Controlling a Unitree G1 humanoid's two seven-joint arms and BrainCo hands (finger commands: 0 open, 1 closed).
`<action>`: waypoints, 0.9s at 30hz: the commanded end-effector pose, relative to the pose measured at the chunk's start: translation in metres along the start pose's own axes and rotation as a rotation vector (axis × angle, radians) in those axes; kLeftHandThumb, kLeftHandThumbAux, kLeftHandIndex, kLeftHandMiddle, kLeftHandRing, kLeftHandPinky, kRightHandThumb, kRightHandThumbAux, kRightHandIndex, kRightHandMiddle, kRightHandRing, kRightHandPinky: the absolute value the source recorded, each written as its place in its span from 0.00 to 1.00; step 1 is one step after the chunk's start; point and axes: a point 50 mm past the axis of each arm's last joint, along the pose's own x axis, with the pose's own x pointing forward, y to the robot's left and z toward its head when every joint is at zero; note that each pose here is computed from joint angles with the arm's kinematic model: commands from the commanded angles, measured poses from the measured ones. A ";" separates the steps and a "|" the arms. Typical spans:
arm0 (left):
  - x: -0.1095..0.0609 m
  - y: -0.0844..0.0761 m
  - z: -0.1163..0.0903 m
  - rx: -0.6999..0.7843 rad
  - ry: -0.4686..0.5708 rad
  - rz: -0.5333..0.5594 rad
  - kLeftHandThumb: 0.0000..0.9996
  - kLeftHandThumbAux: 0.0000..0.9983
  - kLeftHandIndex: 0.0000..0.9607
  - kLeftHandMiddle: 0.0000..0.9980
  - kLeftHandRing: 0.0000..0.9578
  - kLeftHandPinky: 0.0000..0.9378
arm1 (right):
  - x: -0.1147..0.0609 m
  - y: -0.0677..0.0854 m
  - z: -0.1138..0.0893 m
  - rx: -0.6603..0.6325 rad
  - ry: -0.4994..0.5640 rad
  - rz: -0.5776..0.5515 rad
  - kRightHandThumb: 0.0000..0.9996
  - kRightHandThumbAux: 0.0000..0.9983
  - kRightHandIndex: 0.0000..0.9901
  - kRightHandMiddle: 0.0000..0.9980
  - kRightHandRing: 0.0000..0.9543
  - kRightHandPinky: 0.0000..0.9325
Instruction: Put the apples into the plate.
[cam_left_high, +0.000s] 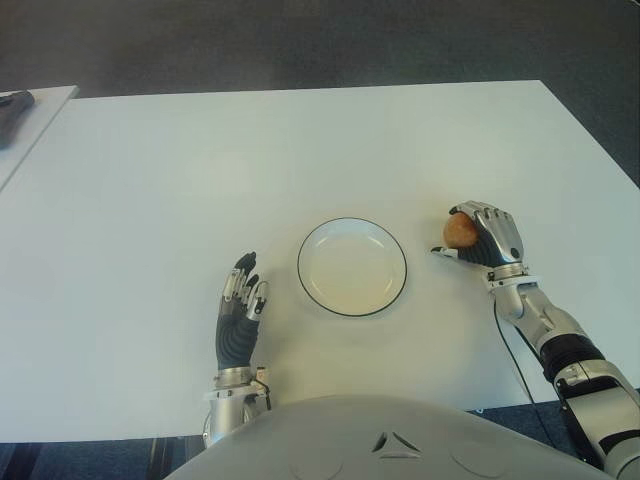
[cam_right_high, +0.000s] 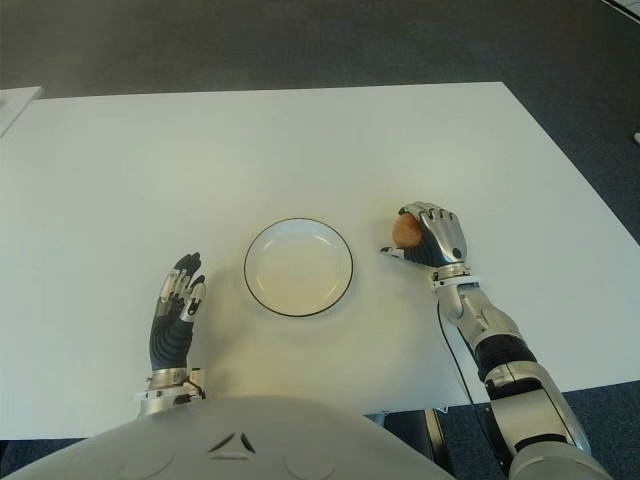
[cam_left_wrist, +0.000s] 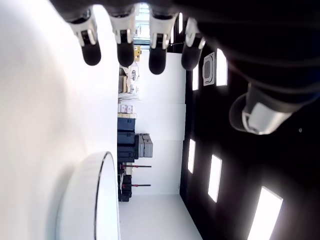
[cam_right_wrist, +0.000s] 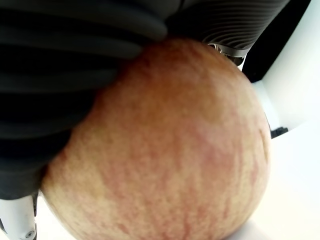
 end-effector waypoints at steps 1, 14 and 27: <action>-0.001 0.002 -0.003 0.023 0.017 -0.011 0.07 0.46 0.13 0.11 0.09 0.10 | -0.005 0.007 -0.002 0.000 -0.005 0.040 0.70 0.71 0.44 0.80 0.83 0.86; -0.002 0.002 -0.002 0.007 0.012 0.001 0.07 0.46 0.13 0.12 0.09 0.11 | 0.000 0.010 -0.003 0.015 0.006 0.054 0.71 0.72 0.45 0.84 0.87 0.88; -0.001 0.002 -0.002 0.011 0.019 0.001 0.07 0.46 0.14 0.12 0.10 0.11 | 0.010 0.002 0.005 0.043 -0.032 -0.006 0.71 0.72 0.44 0.85 0.88 0.89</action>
